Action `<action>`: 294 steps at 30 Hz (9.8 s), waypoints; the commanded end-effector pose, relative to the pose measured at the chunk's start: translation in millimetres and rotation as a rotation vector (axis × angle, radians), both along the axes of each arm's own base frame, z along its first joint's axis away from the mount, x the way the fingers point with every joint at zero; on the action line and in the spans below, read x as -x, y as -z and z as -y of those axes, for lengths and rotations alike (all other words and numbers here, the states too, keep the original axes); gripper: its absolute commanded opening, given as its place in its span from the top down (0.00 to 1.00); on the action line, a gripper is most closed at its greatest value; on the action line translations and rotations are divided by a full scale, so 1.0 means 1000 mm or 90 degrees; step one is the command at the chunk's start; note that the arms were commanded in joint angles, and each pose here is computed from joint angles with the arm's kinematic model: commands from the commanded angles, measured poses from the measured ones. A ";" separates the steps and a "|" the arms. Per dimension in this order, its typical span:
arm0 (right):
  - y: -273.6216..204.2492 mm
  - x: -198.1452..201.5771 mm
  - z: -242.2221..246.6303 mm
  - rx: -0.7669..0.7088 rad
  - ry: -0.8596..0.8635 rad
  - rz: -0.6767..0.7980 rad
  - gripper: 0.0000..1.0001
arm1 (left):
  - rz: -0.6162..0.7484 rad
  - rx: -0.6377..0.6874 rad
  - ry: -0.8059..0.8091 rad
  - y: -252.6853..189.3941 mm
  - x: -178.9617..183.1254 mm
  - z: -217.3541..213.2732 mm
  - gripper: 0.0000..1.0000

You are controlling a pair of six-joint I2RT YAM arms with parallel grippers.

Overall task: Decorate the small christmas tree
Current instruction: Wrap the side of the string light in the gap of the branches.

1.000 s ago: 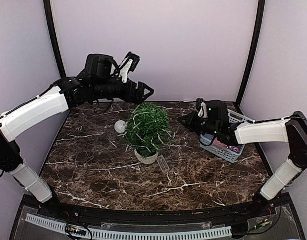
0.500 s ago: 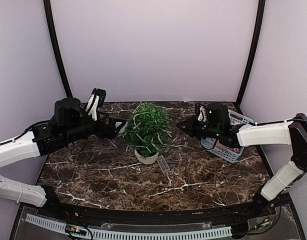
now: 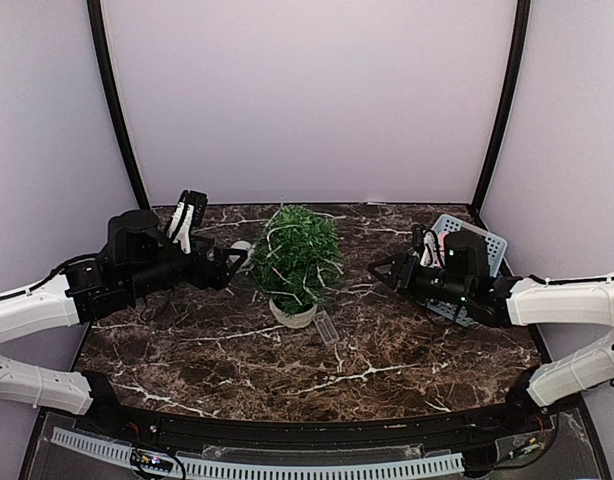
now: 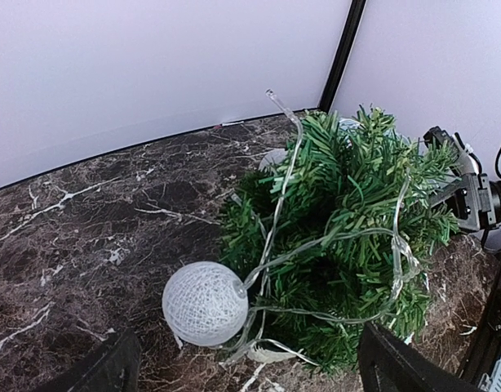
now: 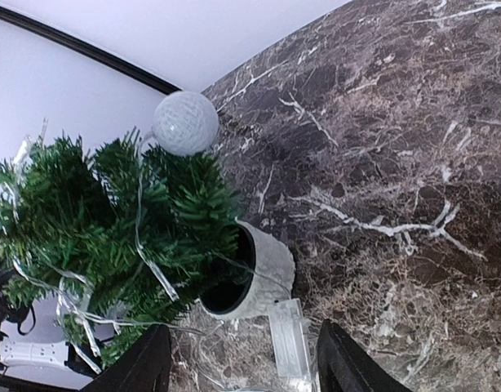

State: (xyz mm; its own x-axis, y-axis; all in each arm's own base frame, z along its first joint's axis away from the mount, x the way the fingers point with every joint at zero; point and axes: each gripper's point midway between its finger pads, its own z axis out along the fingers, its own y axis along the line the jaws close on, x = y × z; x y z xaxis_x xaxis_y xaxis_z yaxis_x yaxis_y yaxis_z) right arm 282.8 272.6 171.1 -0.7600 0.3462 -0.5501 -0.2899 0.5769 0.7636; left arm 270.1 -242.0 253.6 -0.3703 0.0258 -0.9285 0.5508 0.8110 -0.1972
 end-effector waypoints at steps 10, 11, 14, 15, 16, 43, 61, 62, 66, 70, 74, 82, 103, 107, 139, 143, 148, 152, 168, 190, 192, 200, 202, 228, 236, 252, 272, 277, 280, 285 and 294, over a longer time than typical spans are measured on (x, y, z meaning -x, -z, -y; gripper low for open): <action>0.021 0.054 -0.011 0.061 -0.205 0.031 0.29 | 0.016 0.007 0.018 -0.001 0.002 0.004 0.04; 0.025 0.051 -0.008 0.074 -0.190 0.026 0.30 | 0.016 0.007 0.019 -0.001 0.001 0.005 0.04; 0.033 0.042 0.002 0.099 -0.141 0.029 0.34 | 0.021 0.009 0.032 -0.001 0.002 0.008 0.04; 0.033 0.038 0.005 0.102 -0.122 0.028 0.49 | 0.021 0.010 0.034 -0.002 0.002 0.009 0.04; 0.033 0.036 0.005 0.098 -0.113 0.027 0.58 | 0.022 0.013 0.035 -0.003 0.002 0.010 0.04; -0.109 -0.122 -0.089 0.122 -0.046 0.320 0.98 | 0.055 0.046 0.150 -0.123 -0.083 0.072 0.01; -0.137 -0.092 -0.101 -0.063 -0.109 0.436 1.00 | 0.014 0.082 0.326 -0.083 -0.133 0.093 0.16; -0.138 -0.090 -0.100 -0.069 -0.108 0.440 1.00 | 0.020 0.075 0.334 -0.083 -0.133 0.095 0.16; -0.145 -0.084 -0.096 -0.086 -0.102 0.462 1.00 | 0.015 0.062 0.370 -0.072 -0.137 0.103 0.21; -0.149 -0.081 -0.090 -0.099 -0.096 0.478 1.00 | 0.012 0.070 0.418 -0.069 -0.133 0.112 0.25; -0.151 -0.078 -0.087 -0.112 -0.094 0.485 1.00 | 0.004 0.079 0.451 -0.067 -0.131 0.118 0.30; -0.159 -0.073 -0.076 -0.134 -0.081 0.503 1.00 | -0.024 0.078 0.517 -0.051 -0.122 0.134 0.40; -0.164 -0.074 -0.076 -0.137 -0.085 0.508 1.00 | -0.035 0.039 0.582 -0.038 -0.100 0.163 0.60; -0.164 -0.075 -0.077 -0.135 -0.085 0.508 1.00 | -0.030 0.034 0.583 -0.038 -0.101 0.165 0.63; -0.158 -0.083 -0.082 -0.134 -0.086 0.499 1.00 | -0.016 0.013 0.591 -0.034 -0.106 0.170 1.00; -0.153 -0.083 -0.078 -0.120 -0.076 0.493 0.88 | 0.017 -0.022 0.535 -0.039 -0.122 0.166 1.00; -0.143 -0.084 -0.068 -0.081 -0.051 0.474 0.60 | 0.062 -0.060 0.480 -0.046 -0.138 0.160 1.00; -0.130 -0.082 -0.056 -0.053 -0.032 0.448 0.46 | 0.074 -0.079 0.469 -0.045 -0.141 0.158 1.00; -0.113 -0.064 -0.009 0.034 0.043 0.388 0.28 | 0.098 -0.088 0.459 -0.074 -0.123 0.145 1.00; -0.170 -0.051 -0.056 0.168 0.043 0.414 0.29 | 0.104 -0.153 0.471 -0.070 -0.114 0.138 1.00; -0.172 -0.060 -0.056 0.180 0.051 0.399 0.29 | 0.104 -0.147 0.473 -0.072 -0.113 0.139 1.00; -0.178 -0.089 -0.064 0.159 -0.077 0.346 0.31 | 0.111 -0.139 0.476 -0.078 -0.110 0.139 1.00; -0.176 -0.094 -0.060 0.171 -0.098 0.337 0.35 | 0.112 -0.137 0.479 -0.079 -0.109 0.138 1.00; -0.163 -0.080 -0.097 0.326 -0.392 0.385 0.60 | 0.105 -0.146 0.507 -0.080 -0.092 0.145 1.00; -0.150 -0.073 -0.106 0.366 -0.423 0.379 0.70 | 0.106 -0.152 0.507 -0.080 -0.090 0.146 1.00; -0.142 -0.080 -0.103 0.407 -0.414 0.385 1.00 | 0.111 -0.159 0.503 -0.082 -0.090 0.146 1.00; -0.200 -0.071 -0.063 0.233 -0.146 0.492 1.00 | 0.164 -0.029 0.271 -0.154 -0.091 0.093 0.11; -0.199 -0.069 -0.066 0.199 -0.146 0.498 1.00 | 0.105 0.025 0.319 -0.149 -0.088 0.100 0.12; -0.202 -0.066 -0.068 0.174 -0.149 0.510 1.00 | 0.052 0.060 0.334 -0.141 -0.094 0.102 0.23; -0.207 -0.056 -0.070 0.126 -0.164 0.531 1.00 | 0.010 0.090 0.357 -0.137 -0.095 0.110 0.29; -0.208 -0.040 -0.079 0.068 -0.214 0.547 1.00 | -0.025 0.139 0.375 -0.144 -0.093 0.116 0.27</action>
State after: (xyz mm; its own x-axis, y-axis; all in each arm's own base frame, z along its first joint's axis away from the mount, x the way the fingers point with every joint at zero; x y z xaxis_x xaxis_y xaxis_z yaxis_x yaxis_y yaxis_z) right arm 336.4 351.0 353.9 -0.1793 0.0199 -0.9836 -0.8597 0.4828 0.1665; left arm 372.8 -355.9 364.7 -0.4083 0.1017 -0.9071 0.8596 0.3774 -0.3446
